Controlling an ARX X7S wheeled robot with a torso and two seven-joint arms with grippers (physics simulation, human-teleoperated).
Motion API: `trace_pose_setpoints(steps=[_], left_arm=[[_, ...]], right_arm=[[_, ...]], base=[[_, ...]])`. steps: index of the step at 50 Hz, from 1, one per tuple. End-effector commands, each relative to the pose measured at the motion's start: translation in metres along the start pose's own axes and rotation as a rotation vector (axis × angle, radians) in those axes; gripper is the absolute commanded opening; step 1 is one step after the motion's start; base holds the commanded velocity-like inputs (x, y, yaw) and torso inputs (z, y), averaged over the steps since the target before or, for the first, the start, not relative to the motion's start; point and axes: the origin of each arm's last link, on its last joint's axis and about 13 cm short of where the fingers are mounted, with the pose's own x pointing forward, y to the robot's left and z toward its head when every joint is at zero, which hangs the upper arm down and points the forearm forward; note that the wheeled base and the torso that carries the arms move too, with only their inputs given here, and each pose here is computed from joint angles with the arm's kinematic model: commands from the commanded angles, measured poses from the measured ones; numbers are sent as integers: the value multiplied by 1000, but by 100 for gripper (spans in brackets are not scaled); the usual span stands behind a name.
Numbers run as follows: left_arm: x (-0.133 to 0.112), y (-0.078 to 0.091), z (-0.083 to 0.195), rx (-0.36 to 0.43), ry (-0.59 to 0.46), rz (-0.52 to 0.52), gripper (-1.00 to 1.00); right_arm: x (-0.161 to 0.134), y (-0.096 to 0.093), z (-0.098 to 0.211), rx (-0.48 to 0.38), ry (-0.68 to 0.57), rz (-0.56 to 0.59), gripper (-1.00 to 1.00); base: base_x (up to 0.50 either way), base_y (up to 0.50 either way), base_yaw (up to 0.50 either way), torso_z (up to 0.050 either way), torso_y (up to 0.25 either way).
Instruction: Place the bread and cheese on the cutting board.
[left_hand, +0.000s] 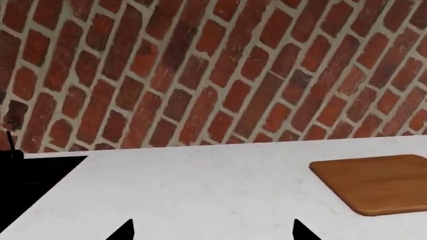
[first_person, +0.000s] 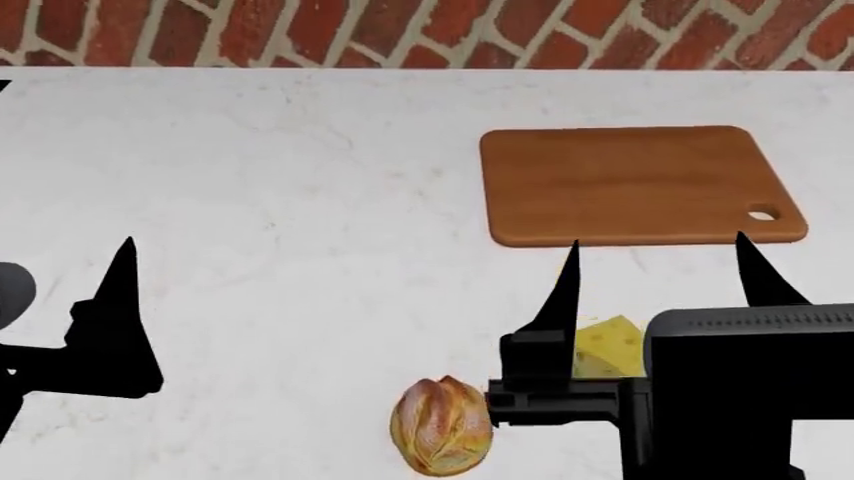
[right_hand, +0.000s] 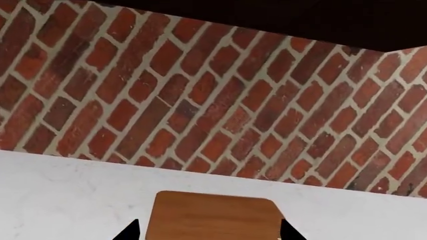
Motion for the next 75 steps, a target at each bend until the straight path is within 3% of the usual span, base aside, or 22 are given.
trace_pose_setpoints(steps=[1, 23, 35, 48, 52, 54, 57, 58, 64, 66, 71, 75], left_arm=[[2, 1, 1, -5, 8, -6, 100], [3, 4, -4, -19, -42, -20, 100], [1, 1, -2, 72, -59, -60, 100], [0, 2, 0, 54, -59, -49, 100], [0, 3, 1, 57, -57, -46, 100], [-1, 3, 2, 48, -61, -41, 100], [-1, 4, 4, 45, -63, -36, 100], [-2, 5, 5, -33, -64, -21, 100], [-3, 3, 5, -7, -53, -33, 100], [-3, 2, 4, -10, -44, -41, 100], [-3, 1, 5, -2, -39, -53, 100], [-3, 2, 5, -16, -39, -51, 100]], right_arm=[[-2, -1, 2, 8, 5, 1, 100], [-4, 0, 2, 18, 23, 35, 100], [-8, -4, 8, 21, 20, 37, 100], [-9, -6, 12, 20, 6, 34, 100], [-11, -4, 16, 14, -4, 80, 100], [-17, -10, 25, 11, -38, 49, 100], [-28, -12, 36, 10, -41, 127, 100], [-32, -16, 44, 12, -52, 139, 100], [-59, -25, 83, -5, -71, 286, 100], [-67, -21, 88, -47, -60, 362, 100], [-85, -23, 106, 25, -43, 493, 100], [-94, -34, 118, 24, 14, 577, 100]], base=[[500, 0, 0, 0, 0], [492, 0, 0, 0, 1], [13, 0, 0, 5, -57], [-1, 0, 0, 21, -233], [0, 0, 0, 21, -232], [0, 0, 0, 17, -228], [0, 0, 0, 16, -200], [0, 0, 0, 0, 0], [0, 0, 0, 0, 0], [0, 0, 0, 0, 0], [0, 0, 0, 0, 0], [0, 0, 0, 0, 0]])
